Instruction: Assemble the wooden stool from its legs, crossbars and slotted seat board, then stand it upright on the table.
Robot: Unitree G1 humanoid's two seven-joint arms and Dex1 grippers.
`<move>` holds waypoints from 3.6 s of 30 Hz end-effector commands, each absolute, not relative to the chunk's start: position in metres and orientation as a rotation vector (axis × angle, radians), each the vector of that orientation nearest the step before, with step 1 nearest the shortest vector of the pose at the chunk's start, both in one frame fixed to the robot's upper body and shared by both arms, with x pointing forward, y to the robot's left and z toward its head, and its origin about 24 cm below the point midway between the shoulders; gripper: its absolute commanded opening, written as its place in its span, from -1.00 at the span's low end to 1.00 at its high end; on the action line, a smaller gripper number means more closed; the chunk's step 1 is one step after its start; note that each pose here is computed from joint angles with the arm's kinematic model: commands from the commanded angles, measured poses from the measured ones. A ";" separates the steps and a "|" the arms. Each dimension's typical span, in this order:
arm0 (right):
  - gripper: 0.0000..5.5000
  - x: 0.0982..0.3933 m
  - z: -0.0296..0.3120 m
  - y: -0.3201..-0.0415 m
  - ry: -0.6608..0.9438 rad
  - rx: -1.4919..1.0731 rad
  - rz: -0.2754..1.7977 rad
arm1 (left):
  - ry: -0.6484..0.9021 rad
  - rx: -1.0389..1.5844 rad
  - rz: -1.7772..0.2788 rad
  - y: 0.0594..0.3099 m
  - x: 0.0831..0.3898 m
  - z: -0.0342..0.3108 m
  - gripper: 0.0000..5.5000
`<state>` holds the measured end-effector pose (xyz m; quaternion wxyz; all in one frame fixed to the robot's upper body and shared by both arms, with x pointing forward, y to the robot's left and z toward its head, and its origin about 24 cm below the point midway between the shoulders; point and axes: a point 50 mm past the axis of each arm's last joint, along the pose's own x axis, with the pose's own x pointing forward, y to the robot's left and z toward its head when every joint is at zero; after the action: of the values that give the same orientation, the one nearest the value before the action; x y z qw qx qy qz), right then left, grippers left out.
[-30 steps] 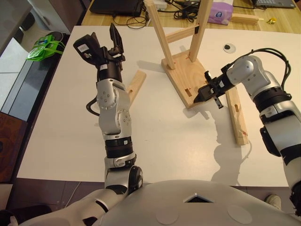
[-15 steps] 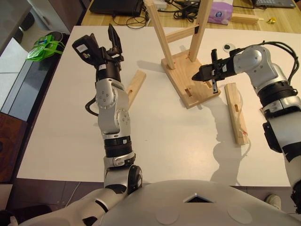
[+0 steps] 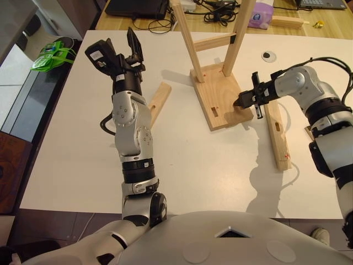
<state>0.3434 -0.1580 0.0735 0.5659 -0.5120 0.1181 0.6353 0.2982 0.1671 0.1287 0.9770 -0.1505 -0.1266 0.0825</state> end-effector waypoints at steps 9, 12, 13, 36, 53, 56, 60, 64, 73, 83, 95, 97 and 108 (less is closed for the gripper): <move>-1.00 0.324 0.108 -0.151 0.139 -0.946 1.590 | -0.262 -0.291 0.159 0.168 0.298 0.134 0.19; -1.00 0.326 0.131 -0.161 0.054 -0.904 1.441 | -0.273 -0.283 0.142 0.167 0.296 0.139 0.19; -1.00 0.326 0.137 -0.168 0.035 -0.887 1.363 | -0.273 -0.276 0.125 0.165 0.295 0.141 0.19; 0.06 0.187 0.089 -0.390 0.554 -0.282 0.567 | -0.131 -0.181 0.141 0.164 0.239 0.120 0.20; 0.33 0.161 0.060 -0.416 0.739 -0.310 0.504 | -0.164 -0.193 0.156 0.165 0.240 0.126 0.20; 0.33 0.162 0.061 -0.408 0.711 -0.275 0.536 | -0.164 -0.192 0.158 0.165 0.240 0.125 0.20; 0.33 0.173 0.069 -0.394 0.616 -0.236 0.542 | -0.164 -0.192 0.161 0.166 0.240 0.124 0.20; 0.33 0.166 0.059 -0.391 0.703 -0.302 0.544 | -0.165 -0.191 0.159 0.165 0.241 0.125 0.20; 0.10 0.140 0.024 -0.398 0.955 -0.288 0.481 | -0.166 -0.193 0.161 0.165 0.241 0.124 0.20; -0.49 0.137 0.023 -0.381 1.107 -0.294 0.516 | -0.173 -0.194 0.168 0.168 0.243 0.125 0.20; -0.53 0.244 0.121 -0.362 0.427 -0.886 0.553 | -0.378 -0.064 0.151 0.198 0.254 0.181 0.20; -0.53 0.262 0.161 -0.345 0.228 -1.126 0.578 | -0.426 -0.018 0.115 0.202 0.259 0.199 0.20; -0.53 0.326 0.290 -0.213 -0.485 -2.050 0.842 | -0.290 0.699 -0.861 0.127 0.332 0.290 0.20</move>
<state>0.3194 -0.2342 0.2916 0.4779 -0.8054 -0.1697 0.3070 0.3226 0.1340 0.2942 0.8728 0.2825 -0.1858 -0.3521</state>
